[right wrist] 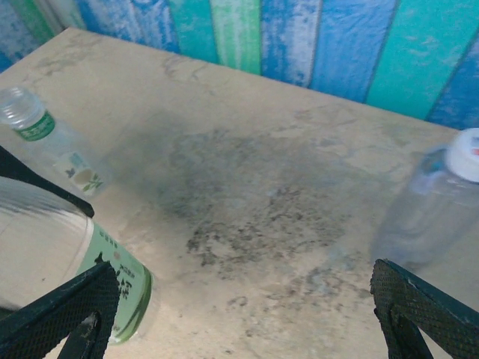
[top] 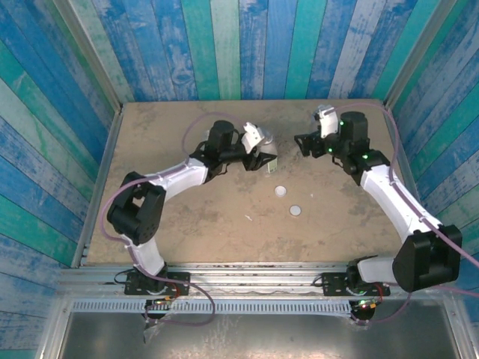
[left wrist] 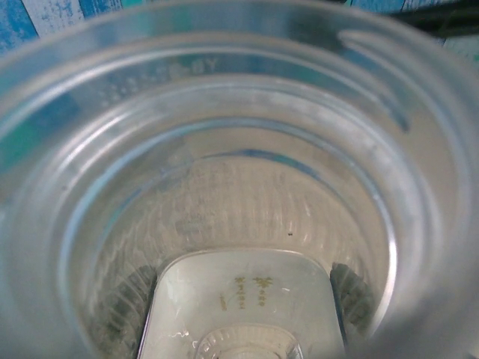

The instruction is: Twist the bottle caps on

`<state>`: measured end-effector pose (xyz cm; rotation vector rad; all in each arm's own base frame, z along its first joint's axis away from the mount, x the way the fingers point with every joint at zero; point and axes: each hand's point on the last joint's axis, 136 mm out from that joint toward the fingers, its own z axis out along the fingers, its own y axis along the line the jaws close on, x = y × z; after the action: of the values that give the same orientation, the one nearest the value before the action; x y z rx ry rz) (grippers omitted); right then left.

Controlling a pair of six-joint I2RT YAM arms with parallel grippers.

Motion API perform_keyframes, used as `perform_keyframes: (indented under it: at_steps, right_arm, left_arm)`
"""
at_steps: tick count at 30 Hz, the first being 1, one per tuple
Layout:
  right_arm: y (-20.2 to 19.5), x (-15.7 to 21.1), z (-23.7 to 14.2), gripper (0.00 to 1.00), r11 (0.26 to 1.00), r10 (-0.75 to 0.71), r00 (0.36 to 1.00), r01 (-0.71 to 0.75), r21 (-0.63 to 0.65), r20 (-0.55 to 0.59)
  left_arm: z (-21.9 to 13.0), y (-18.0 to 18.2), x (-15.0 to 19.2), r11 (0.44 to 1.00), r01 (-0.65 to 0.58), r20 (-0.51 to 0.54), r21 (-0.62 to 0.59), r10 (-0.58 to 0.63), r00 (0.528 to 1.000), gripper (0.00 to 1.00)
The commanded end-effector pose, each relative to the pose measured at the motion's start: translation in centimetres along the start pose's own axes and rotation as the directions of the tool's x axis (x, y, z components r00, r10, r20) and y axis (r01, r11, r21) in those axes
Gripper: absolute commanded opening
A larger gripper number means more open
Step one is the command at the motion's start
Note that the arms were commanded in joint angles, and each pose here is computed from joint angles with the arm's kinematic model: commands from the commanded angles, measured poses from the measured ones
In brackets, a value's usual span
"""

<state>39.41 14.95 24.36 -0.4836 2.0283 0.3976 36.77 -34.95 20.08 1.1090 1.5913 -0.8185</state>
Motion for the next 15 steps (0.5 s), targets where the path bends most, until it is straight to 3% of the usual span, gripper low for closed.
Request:
perform_keyframes:
  at_steps: [1, 10, 15]
  right_arm:
    - [1.7, -0.1, 0.9, 0.90, 0.999, -0.018, 1.000, 0.018, -0.029, 0.007]
    - [3.2, 0.9, -0.6, 0.90, 0.999, 0.047, 0.997, -0.046, -0.024, 0.064]
    - [3.0, 2.9, -1.6, 0.90, 0.996, 0.083, 0.994, -0.085, 0.024, 0.075]
  left_arm:
    - [-1.8, -0.9, -2.2, 0.999, 0.006, 0.077, -0.040, -0.003, 0.997, 0.57]
    - [-3.9, -3.9, 1.9, 0.999, -0.002, 0.008, -0.034, 0.003, 1.000, 0.59]
    - [-2.9, -3.5, 2.7, 0.999, 0.042, 0.013, -0.028, -0.041, 0.999, 0.60]
